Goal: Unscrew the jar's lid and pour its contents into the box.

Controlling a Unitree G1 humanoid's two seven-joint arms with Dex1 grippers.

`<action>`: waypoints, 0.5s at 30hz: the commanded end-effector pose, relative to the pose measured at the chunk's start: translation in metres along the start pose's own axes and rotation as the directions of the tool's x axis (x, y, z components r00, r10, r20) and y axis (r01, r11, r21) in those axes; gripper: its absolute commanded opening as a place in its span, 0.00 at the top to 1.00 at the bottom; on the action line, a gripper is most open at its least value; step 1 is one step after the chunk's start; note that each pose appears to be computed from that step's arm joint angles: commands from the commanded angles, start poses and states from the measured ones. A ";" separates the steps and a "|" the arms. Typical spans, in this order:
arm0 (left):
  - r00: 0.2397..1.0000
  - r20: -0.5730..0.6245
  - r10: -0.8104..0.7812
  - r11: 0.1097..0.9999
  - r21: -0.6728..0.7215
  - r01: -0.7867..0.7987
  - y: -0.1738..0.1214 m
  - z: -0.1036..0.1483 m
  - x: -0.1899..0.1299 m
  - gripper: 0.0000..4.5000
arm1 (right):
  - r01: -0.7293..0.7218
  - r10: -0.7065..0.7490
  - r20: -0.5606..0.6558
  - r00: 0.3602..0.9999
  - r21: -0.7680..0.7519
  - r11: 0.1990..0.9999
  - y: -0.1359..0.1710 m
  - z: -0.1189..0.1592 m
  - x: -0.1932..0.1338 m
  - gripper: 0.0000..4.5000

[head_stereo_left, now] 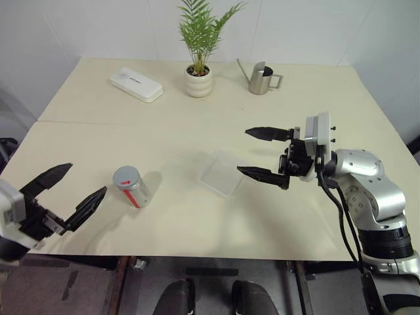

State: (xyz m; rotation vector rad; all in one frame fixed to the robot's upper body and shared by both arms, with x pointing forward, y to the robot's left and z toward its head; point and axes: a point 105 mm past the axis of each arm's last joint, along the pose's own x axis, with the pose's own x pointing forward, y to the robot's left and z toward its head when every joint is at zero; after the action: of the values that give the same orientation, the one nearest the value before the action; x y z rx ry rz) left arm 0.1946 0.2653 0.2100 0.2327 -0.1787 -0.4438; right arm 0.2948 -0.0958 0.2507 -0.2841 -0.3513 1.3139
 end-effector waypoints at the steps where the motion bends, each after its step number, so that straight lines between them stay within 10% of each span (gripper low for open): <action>1: 0.998 -0.013 0.063 0.998 0.017 -0.062 -0.011 -0.007 -0.013 0.00 | -0.045 0.046 0.046 0.998 -0.041 0.998 0.001 0.011 0.007 0.00; 15: 0.988 -0.041 0.146 0.989 -0.019 -0.147 -0.033 -0.079 0.019 0.00 | -0.108 0.116 0.094 0.989 -0.090 0.990 0.008 0.024 0.027 0.00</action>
State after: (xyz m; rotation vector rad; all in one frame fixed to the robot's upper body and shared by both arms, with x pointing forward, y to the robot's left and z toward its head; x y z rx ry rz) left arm 0.2139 0.2449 0.1272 0.1762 -0.1294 -0.3024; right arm 0.2910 -0.0716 0.2611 -0.2918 -0.4218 1.4189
